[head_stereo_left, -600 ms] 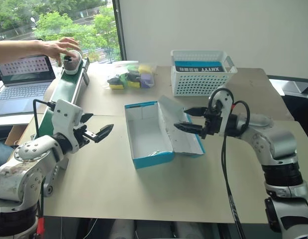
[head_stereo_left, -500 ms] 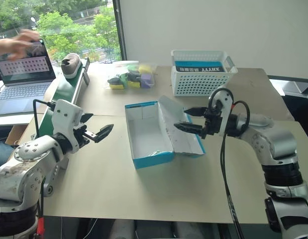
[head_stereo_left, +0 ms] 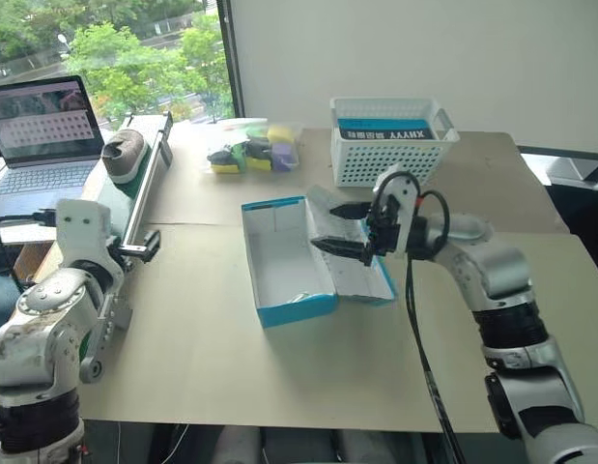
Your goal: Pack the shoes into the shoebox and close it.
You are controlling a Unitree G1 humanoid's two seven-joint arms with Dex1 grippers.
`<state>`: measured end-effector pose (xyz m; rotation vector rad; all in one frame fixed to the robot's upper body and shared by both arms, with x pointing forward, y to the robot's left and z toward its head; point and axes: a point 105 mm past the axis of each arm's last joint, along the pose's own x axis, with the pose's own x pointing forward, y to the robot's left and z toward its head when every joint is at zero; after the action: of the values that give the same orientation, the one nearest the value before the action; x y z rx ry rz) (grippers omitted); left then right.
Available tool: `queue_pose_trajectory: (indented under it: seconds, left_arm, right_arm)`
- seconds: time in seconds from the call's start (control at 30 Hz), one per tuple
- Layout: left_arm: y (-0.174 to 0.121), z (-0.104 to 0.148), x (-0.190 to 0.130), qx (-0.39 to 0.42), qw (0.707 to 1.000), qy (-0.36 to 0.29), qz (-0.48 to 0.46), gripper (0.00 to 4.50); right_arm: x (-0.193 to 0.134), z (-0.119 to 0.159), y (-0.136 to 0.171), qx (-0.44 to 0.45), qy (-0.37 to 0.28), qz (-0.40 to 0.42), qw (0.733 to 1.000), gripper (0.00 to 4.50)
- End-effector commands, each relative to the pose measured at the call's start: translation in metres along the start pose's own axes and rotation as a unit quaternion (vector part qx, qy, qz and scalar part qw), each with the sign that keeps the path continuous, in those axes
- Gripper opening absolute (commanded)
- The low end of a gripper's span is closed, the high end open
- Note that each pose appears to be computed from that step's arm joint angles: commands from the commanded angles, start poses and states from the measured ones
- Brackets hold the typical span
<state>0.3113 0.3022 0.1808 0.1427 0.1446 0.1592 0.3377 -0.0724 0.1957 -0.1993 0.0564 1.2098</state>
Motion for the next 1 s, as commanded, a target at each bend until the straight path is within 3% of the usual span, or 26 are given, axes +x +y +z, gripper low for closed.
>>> queue_pose_trajectory:
  seconds: [0.03,0.43,1.0]
  left_arm:
    - [0.033,0.012,-0.004,-0.001,0.997,-0.031,0.077,4.5]
    - [0.076,-0.024,-0.006,-0.007,0.994,-0.003,0.111,4.5]
    - [0.063,-0.069,0.019,-0.033,0.999,0.014,0.037,4.5]
  right_arm:
    - [0.009,0.019,0.017,-0.01,-0.023,0.053,0.998,4.45]
    - [0.028,0.028,0.043,-0.01,-0.039,0.105,0.994,4.45]
    - [0.024,0.03,0.038,-0.017,-0.031,0.092,0.995,4.45]
